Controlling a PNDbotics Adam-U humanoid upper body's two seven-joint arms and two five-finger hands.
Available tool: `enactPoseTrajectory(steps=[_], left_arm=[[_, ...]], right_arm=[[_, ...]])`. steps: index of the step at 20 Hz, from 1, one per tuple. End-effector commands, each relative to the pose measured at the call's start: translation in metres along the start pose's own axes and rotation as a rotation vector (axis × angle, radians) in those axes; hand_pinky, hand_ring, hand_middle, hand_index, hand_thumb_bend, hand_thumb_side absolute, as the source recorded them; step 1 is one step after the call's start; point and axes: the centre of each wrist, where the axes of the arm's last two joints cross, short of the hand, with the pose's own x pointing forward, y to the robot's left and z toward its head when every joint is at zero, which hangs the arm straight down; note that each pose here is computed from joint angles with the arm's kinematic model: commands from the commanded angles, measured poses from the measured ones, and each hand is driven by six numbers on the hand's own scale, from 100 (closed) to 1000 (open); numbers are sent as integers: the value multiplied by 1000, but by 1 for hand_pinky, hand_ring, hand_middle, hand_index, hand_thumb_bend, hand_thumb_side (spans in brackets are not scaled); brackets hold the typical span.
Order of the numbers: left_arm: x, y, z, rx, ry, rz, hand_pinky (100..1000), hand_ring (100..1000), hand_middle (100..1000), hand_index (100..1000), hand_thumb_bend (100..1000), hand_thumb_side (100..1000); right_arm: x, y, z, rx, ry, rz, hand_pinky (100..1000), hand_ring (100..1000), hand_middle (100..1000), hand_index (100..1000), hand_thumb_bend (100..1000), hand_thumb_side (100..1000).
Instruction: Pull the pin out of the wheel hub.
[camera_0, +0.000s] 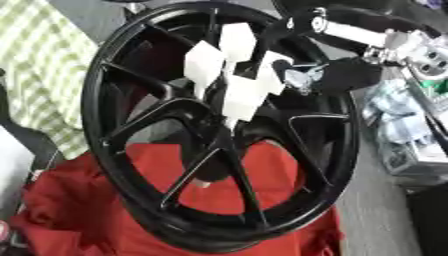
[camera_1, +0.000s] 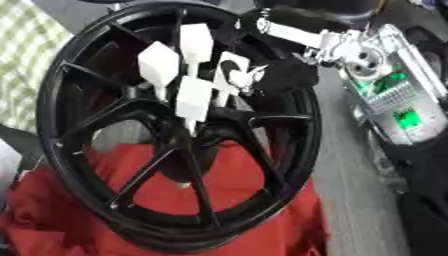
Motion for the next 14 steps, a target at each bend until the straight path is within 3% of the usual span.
enactPoseTrajectory(steps=[1,7,14], left_arm=[[8,2,-2,6,-26,-13,583,692,636,774,100,766],[8,1,-2,1,-29,-16,583,692,635,774,100,765],[9,0,-3,-5,-34,-22,583,692,633,772,100,766]], right_arm=[[-1,-8,2,-22,16,34,962,951,835,944,100,393],[0,-8,2,-28,17,40,960,951,833,949,100,476],[-7,-7,0,-52,60,52,947,934,816,942,100,445]])
